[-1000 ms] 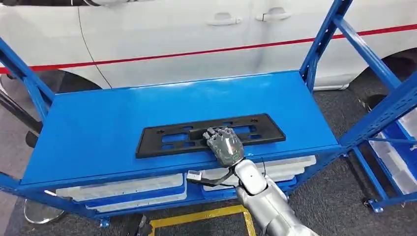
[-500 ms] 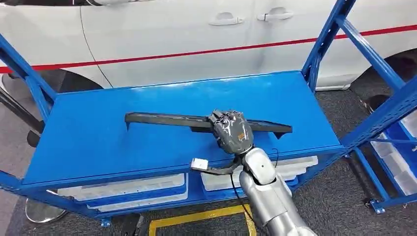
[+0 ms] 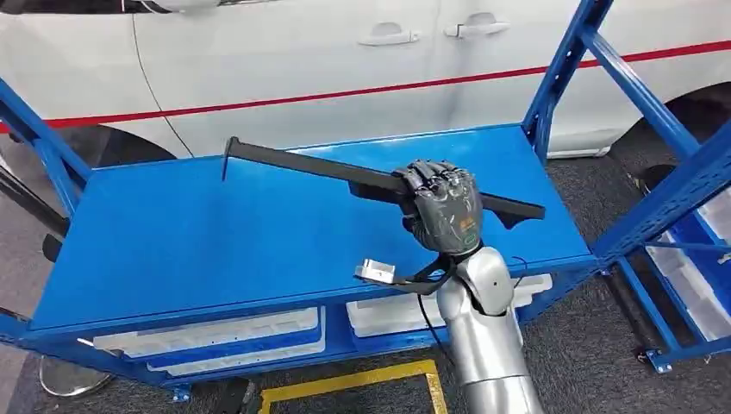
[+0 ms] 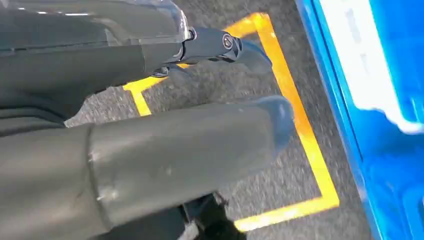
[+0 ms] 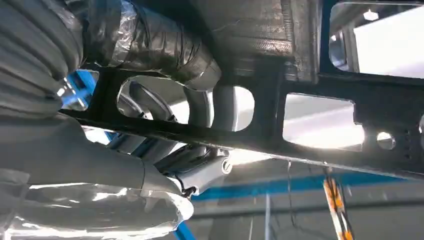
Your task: Take the parts from the cabinet and place them on the table.
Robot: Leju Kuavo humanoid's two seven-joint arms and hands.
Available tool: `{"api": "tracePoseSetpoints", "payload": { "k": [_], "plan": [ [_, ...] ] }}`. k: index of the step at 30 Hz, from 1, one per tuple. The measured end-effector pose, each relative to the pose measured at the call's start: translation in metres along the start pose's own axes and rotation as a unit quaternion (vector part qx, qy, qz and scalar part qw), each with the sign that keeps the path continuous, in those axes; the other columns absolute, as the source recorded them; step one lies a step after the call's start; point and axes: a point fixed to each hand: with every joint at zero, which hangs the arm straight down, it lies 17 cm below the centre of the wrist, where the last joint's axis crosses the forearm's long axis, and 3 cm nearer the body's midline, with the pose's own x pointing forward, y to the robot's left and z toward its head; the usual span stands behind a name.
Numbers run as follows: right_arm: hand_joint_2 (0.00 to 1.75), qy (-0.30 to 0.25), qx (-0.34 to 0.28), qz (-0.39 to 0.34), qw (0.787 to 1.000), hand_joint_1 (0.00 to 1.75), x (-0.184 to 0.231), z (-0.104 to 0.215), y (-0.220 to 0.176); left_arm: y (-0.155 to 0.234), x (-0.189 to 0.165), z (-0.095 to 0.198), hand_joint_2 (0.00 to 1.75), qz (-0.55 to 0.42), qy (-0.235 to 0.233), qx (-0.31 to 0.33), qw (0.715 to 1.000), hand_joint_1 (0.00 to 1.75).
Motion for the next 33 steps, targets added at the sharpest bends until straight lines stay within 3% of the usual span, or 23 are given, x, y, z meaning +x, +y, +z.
{"api": "tracePoseSetpoints", "payload": {
  "k": [8,17,18,33],
  "plan": [
    [1.75,0.002,-0.038,0.022,0.999,1.75,-0.013,-0.007,-0.031,0.009,0.006,-0.001,0.00,-0.014,-0.022,0.023,0.999,0.00],
    [1.75,0.004,-0.060,0.022,0.998,1.75,-0.014,-0.013,-0.046,-0.001,0.008,0.001,0.00,0.005,-0.028,0.002,1.000,0.00],
    [1.75,0.004,-0.062,0.022,0.998,1.75,-0.014,-0.013,-0.047,-0.001,0.009,0.001,1.75,0.005,-0.028,0.002,1.000,0.00],
    [1.75,0.010,-0.077,0.018,0.997,1.75,-0.013,-0.017,-0.056,-0.001,0.002,0.002,1.75,-0.039,-0.026,0.002,0.999,0.00]
  ]
}}
